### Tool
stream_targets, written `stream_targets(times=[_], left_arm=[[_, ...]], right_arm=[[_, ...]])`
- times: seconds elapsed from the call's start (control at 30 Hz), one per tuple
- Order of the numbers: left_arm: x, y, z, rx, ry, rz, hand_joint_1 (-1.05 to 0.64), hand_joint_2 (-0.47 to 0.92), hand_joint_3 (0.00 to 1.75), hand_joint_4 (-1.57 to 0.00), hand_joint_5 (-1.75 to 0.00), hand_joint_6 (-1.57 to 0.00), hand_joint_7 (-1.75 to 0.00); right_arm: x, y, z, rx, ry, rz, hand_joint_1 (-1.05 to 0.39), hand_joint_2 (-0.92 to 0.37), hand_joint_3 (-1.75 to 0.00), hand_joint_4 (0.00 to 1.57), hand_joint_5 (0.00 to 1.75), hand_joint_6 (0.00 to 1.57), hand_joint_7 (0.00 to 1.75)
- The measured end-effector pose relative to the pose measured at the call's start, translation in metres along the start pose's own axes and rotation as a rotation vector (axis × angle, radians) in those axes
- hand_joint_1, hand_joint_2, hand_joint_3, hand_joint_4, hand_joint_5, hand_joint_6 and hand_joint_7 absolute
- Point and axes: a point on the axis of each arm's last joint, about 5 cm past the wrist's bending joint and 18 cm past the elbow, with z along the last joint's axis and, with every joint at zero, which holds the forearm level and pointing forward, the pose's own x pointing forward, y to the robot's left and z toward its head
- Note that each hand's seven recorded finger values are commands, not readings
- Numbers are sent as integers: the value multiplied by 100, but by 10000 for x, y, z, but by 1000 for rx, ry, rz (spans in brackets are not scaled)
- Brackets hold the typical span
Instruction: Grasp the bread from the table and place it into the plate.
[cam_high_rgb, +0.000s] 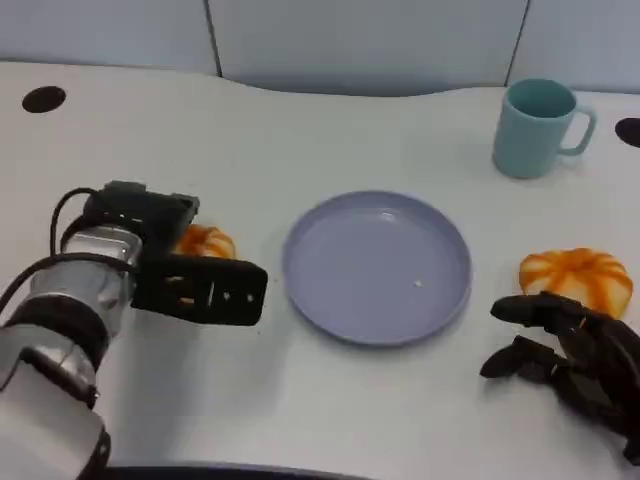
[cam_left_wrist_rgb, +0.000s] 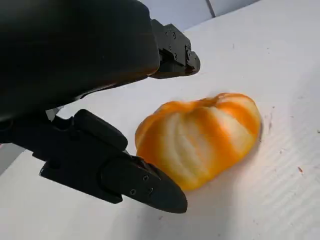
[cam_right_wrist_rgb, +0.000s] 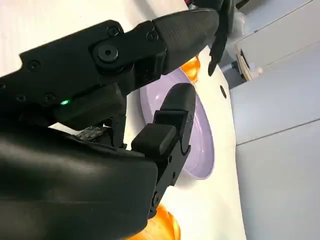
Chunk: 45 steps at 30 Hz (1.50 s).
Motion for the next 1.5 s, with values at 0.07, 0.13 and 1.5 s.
stream_targets(times=[0.07,0.13,1.5], left_arm=[[0,-17,7,7,1,-10,-71,74,0,-2,-2,-15,-1],[2,-26,13,11,5,-17,-68,72,0,-3,-3,-17,-2],[14,-127,150,-59,62,13,-38,82,0,-85,-102,-119,-1]], right_arm=[[-1,1,-1,0,0,1,-40,-92,-7,62,112,77,61],[-2,1,-2,0,0,1,-40,-92,-7,63,111,77,61],[-29,2,-17,24,4,4,-39,-92,-7,63,108,80,55]])
